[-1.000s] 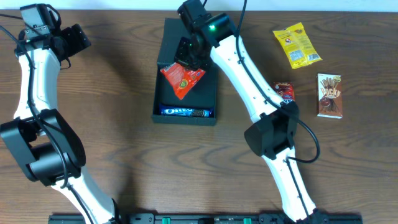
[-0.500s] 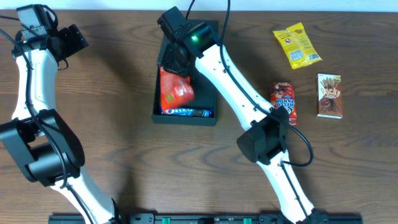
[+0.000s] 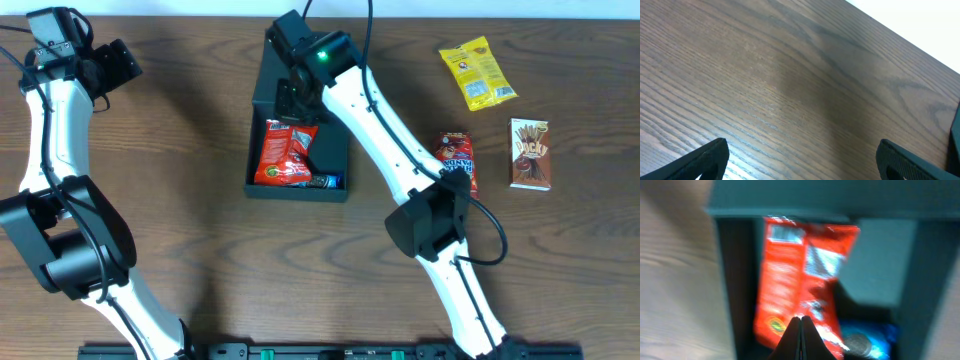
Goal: Pack container
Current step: 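Push the red chip bag down into the box with the right gripper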
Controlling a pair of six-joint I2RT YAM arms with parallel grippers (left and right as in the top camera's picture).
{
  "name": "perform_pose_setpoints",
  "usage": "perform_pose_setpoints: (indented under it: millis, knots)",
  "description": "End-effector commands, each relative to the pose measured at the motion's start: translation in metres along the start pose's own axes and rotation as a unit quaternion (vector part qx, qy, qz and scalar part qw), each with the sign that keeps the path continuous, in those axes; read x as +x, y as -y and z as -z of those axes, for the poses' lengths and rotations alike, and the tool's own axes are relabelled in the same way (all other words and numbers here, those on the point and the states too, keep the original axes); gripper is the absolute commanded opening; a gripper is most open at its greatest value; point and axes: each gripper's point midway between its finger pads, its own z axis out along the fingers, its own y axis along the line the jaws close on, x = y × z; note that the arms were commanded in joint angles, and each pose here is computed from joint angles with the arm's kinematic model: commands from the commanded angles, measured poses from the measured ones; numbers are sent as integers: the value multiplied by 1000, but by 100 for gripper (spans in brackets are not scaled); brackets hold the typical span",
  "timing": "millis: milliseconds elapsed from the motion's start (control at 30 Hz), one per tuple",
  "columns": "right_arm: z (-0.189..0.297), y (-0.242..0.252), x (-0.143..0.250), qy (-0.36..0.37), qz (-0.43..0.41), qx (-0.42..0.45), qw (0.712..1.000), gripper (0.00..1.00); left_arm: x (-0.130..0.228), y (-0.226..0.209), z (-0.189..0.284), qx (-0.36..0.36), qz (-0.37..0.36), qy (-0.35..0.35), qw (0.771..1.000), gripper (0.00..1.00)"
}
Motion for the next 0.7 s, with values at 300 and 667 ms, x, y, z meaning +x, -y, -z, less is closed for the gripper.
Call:
perform_pose_setpoints:
  millis: [300, 667]
  knots:
    - [-31, 2, 40, -77, 202, 27, 976, 1, 4, -4, -5, -2, 3, -7, 1000, 95]
    - [-91, 2, 74, -159, 242, 21, 957, 2, 3, -5, -5, -2, 3, -5, 1000, 95]
